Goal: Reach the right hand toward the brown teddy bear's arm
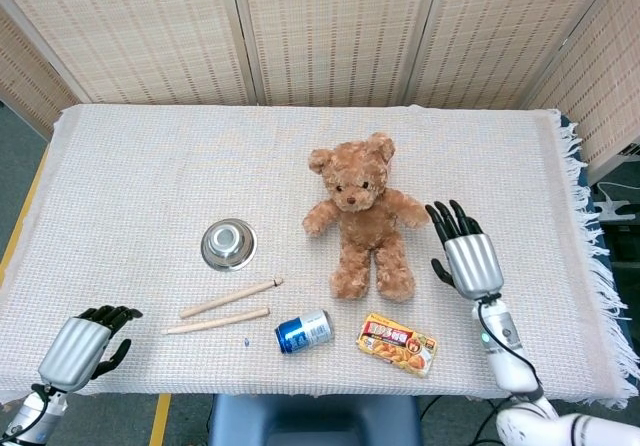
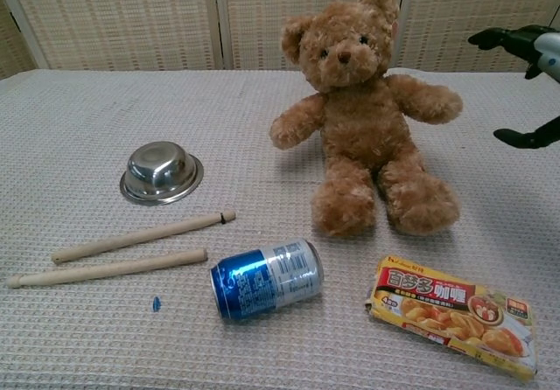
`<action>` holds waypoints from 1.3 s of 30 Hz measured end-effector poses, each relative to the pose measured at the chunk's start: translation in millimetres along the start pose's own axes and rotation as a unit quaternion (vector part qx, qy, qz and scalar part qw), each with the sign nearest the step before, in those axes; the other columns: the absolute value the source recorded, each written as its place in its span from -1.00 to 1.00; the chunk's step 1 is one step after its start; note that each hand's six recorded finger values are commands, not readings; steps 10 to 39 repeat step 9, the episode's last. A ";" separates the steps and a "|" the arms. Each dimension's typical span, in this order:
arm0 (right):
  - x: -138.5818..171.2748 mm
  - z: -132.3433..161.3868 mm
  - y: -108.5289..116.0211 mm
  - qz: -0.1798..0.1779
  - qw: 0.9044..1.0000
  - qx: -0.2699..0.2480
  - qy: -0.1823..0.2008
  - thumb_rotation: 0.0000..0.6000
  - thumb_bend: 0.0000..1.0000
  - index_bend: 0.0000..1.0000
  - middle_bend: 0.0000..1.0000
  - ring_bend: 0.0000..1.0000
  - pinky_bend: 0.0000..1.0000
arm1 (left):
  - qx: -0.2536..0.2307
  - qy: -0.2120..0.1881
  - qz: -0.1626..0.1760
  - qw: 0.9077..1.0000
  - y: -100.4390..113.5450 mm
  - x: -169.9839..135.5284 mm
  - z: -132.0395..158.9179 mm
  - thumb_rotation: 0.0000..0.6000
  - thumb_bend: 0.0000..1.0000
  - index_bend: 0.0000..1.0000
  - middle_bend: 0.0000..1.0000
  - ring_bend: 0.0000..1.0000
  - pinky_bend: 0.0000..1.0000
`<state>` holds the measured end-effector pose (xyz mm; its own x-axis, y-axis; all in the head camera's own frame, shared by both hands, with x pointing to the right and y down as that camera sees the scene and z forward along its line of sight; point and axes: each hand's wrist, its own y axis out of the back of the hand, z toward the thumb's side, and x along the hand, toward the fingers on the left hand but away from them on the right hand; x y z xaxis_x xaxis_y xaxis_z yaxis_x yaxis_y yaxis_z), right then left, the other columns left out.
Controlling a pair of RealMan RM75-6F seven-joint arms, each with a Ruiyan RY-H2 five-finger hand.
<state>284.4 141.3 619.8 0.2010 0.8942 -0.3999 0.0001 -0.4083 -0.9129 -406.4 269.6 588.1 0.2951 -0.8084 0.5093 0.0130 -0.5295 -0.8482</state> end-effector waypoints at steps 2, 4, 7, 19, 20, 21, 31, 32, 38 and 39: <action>20.2 1.0 10.3 0.017 1.000 -0.019 -0.006 1.00 -0.63 -1.00 -0.89 -1.00 -0.48 | 0.000 0.000 0.000 1.000 0.2 -0.2 0.0 1.00 -0.12 -0.36 -0.25 -0.27 -0.01; 35.3 1.5 13.5 0.029 0.999 -0.038 -0.015 1.00 -0.63 -1.00 -0.89 -1.00 -0.48 | 0.001 -0.001 0.002 1.000 0.8 -0.5 0.5 1.00 -0.12 -0.36 -0.25 -0.27 -0.01; 56.9 -9.4 12.4 0.039 0.997 -0.051 -0.038 1.00 -0.63 -1.00 -0.89 -1.00 -0.48 | 0.001 0.000 0.003 1.000 1.4 -0.4 0.2 1.00 -0.12 -0.36 -0.24 -0.27 -0.01; 70.4 -27.0 8.9 0.037 0.997 -0.034 -0.057 1.00 -0.63 -1.00 -0.89 -1.00 -0.48 | 0.001 0.002 0.004 1.000 1.3 -0.1 -0.7 1.00 -0.12 -0.36 -0.24 -0.27 -0.01; 70.4 -27.0 8.9 0.037 0.997 -0.034 -0.057 1.00 -0.63 -1.00 -0.89 -1.00 -0.48 | 0.001 0.002 0.004 1.000 1.3 -0.1 -0.7 1.00 -0.12 -0.36 -0.24 -0.27 -0.01; 70.4 -27.0 8.9 0.037 0.997 -0.034 -0.057 1.00 -0.63 -1.00 -0.89 -1.00 -0.48 | 0.001 0.002 0.004 1.000 1.3 -0.1 -0.7 1.00 -0.12 -0.36 -0.24 -0.27 -0.01; 70.4 -27.0 8.9 0.037 0.997 -0.034 -0.057 1.00 -0.63 -1.00 -0.89 -1.00 -0.48 | 0.001 0.002 0.004 1.000 1.3 -0.1 -0.7 1.00 -0.12 -0.36 -0.24 -0.27 -0.01; 70.4 -27.0 8.9 0.037 0.997 -0.034 -0.057 1.00 -0.63 -1.00 -0.89 -1.00 -0.48 | 0.001 0.002 0.004 1.000 1.3 -0.1 -0.7 1.00 -0.12 -0.36 -0.24 -0.27 -0.01; 70.4 -27.0 8.9 0.037 0.997 -0.034 -0.057 1.00 -0.63 -1.00 -0.89 -1.00 -0.48 | 0.001 0.002 0.004 1.000 1.3 -0.1 -0.7 1.00 -0.12 -0.36 -0.24 -0.27 -0.01; 70.4 -27.0 8.9 0.037 0.997 -0.034 -0.057 1.00 -0.63 -1.00 -0.89 -1.00 -0.48 | 0.001 0.002 0.004 1.000 1.3 -0.1 -0.7 1.00 -0.12 -0.36 -0.24 -0.27 -0.01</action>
